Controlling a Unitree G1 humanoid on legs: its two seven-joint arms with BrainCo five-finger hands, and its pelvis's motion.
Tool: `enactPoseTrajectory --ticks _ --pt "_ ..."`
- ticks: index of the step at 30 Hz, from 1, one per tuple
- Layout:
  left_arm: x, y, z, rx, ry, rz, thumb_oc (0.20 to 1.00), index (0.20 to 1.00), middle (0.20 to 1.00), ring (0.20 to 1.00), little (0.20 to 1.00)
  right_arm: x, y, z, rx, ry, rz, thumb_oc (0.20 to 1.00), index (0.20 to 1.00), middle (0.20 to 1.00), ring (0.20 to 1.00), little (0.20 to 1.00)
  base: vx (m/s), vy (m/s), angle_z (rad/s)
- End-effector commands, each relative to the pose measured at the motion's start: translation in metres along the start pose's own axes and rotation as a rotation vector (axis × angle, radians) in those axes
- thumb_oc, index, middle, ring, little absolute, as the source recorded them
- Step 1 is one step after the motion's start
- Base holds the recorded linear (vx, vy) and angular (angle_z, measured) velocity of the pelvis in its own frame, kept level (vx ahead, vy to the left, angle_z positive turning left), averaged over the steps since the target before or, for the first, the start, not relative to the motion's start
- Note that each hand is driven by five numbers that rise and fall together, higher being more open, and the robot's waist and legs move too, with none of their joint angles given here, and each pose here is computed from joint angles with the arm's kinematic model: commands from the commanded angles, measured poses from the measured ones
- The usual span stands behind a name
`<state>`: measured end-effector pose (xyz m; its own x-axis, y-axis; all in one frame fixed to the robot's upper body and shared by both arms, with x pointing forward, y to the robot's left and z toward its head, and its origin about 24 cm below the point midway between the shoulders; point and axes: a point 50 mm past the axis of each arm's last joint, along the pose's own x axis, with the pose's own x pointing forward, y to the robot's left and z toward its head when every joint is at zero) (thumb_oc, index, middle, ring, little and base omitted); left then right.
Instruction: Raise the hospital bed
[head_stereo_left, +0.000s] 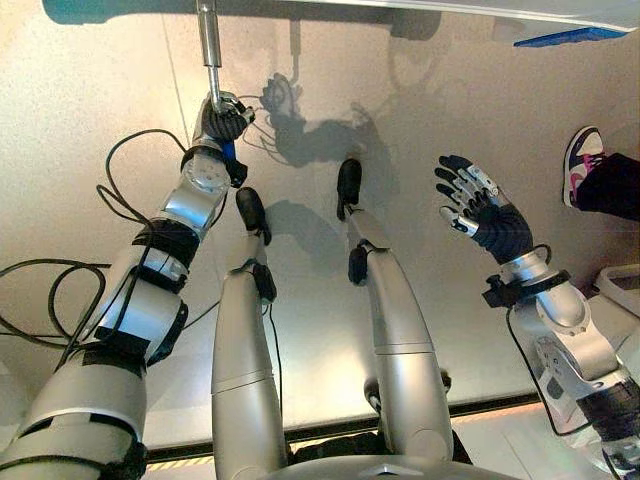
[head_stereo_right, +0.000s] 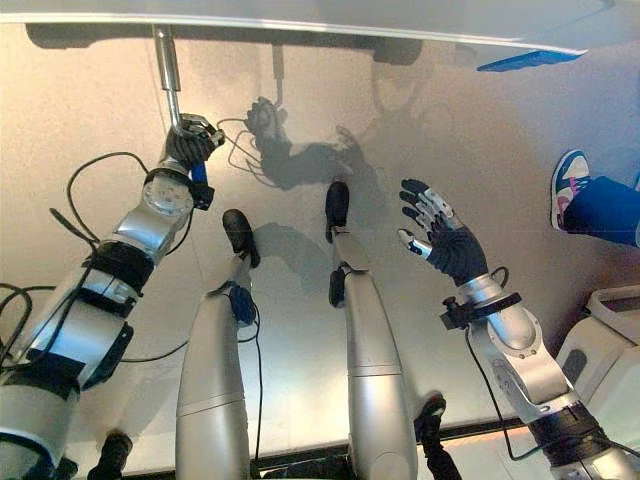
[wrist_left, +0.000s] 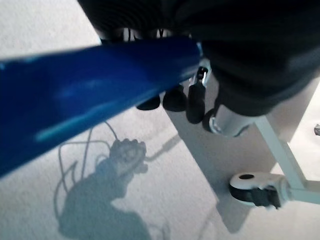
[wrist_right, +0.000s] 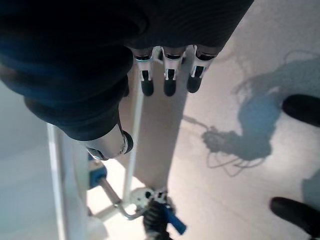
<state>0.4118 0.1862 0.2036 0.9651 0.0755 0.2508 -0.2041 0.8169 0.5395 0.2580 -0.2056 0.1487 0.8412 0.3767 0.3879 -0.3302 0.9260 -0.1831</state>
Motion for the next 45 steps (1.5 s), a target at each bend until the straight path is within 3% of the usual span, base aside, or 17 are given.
enactPoseTrajectory --ticks 1,10,14,17,23,34,41,45 --pt "-0.013 -0.077 0.054 -0.148 -0.19 -0.271 0.2 0.2 0.2 0.2 0.2 0.008 0.005 0.027 0.014 -0.116 0.079 1.0 1.0 1.0 1.0 1.0 0.0 0.0 0.0" --pt "-0.051 -0.121 0.078 -0.413 -0.292 -0.522 0.2 0.2 0.2 0.2 0.2 0.013 0.001 0.033 0.024 -0.158 0.04 1.0 1.0 1.0 1.0 1.0 0.0 0.0 0.0" --pt "-0.051 -0.121 0.077 -0.413 -0.291 -0.523 0.2 0.2 0.2 0.2 0.2 0.013 0.001 0.033 0.024 -0.158 0.04 1.0 1.0 1.0 1.0 1.0 0.0 0.0 0.0" --pt "-0.074 -0.129 0.08 -0.563 -0.314 -0.627 0.2 0.2 0.2 0.2 0.2 0.011 0.003 0.035 0.023 -0.176 0.024 1.0 1.0 1.0 1.0 1.0 0.0 -0.012 -0.03" --pt "-0.09 -0.123 0.083 -0.758 -0.326 -0.678 0.2 0.2 0.2 0.2 0.2 0.008 0.003 0.04 0.021 -0.202 0.003 1.0 1.0 1.0 1.0 1.0 0.0 -0.003 -0.01" --pt "-0.11 -0.051 0.056 -0.892 -0.38 -0.628 0.2 0.2 0.2 0.2 0.2 -0.006 -0.002 0.04 0.014 -0.193 -0.043 1.0 1.0 1.0 1.0 1.0 0.0 0.0 0.0" --pt "-0.12 0.0 0.047 -0.836 -0.442 -0.522 0.2 0.2 0.2 0.2 0.2 -0.014 -0.006 0.041 -0.012 -0.169 -0.04 1.0 1.0 1.0 1.0 1.0 0.0 0.001 0.01" --pt "-0.123 0.045 0.044 -0.761 -0.508 -0.379 0.2 0.2 0.2 0.2 0.2 -0.018 -0.01 0.043 -0.033 -0.157 -0.034 1.0 1.0 1.0 1.0 1.0 0.0 0.005 0.02"
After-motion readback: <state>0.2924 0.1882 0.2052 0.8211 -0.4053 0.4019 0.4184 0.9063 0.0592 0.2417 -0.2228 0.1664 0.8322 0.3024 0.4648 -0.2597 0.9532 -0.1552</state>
